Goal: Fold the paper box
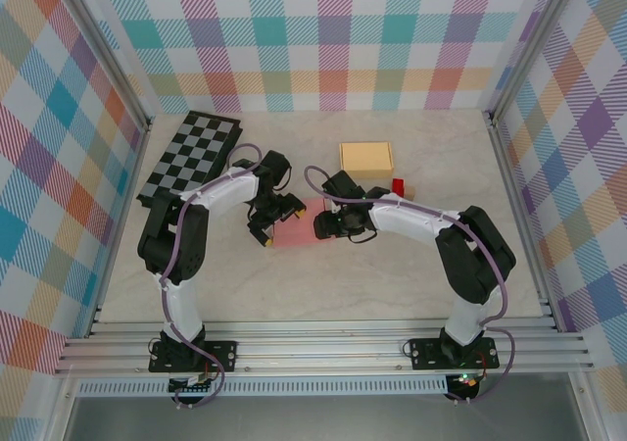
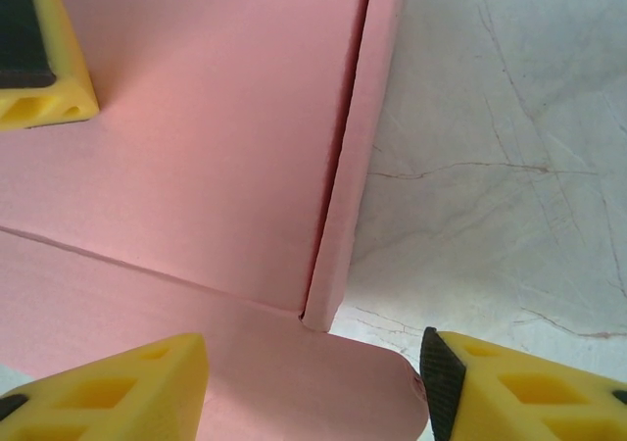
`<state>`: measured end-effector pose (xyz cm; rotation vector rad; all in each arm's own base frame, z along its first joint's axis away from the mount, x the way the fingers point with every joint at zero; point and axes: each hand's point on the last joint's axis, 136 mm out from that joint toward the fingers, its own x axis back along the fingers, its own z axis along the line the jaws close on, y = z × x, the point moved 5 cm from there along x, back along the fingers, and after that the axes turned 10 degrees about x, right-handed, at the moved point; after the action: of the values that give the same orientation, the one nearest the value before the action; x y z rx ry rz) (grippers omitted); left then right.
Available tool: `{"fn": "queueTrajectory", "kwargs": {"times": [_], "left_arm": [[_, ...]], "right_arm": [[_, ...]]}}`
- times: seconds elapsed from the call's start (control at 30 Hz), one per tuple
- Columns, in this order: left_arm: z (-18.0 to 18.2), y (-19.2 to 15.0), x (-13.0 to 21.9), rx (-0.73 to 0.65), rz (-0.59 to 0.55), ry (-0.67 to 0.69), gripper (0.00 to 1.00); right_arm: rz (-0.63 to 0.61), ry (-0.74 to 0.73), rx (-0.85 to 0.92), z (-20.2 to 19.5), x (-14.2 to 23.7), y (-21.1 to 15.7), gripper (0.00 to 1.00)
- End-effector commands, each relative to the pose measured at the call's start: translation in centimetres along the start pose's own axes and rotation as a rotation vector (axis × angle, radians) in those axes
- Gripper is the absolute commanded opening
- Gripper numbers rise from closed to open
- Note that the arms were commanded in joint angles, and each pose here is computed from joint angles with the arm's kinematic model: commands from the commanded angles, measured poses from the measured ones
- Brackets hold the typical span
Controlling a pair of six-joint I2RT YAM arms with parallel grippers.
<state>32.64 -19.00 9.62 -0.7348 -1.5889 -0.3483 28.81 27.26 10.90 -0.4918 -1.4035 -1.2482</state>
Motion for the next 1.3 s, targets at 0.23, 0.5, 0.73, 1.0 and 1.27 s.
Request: {"fn": "queueTrajectory", "kwargs": {"times": [0.23, 0.5, 0.73, 1.0, 1.27], "left_arm": [[2.1, 0.4, -1.5, 0.024, -0.015, 0.117, 1.0], [2.2, 0.5, -1.7, 0.027, -0.019, 0.124, 1.0], [2.1, 0.5, -1.7, 0.023, -0.019, 0.124, 1.0], [2.2, 0.6, -1.7, 0.027, -0.022, 0.124, 1.0], [2.3, 0.6, -1.7, 0.027, -0.021, 0.124, 1.0]], "right_arm": [[0.025, 0.065, -0.009, 1.3, 0.4, 0.6, 0.6], [0.095, 0.104, -0.055, 1.7, -0.5, -0.1, 0.62], [0.092, 0.072, -0.032, 1.4, 0.4, -0.3, 0.63], [0.105, 0.212, -0.134, 3.1, -0.1, -0.7, 0.62], [0.075, 0.238, -0.216, 3.3, 0.3, -0.6, 0.45]]}}
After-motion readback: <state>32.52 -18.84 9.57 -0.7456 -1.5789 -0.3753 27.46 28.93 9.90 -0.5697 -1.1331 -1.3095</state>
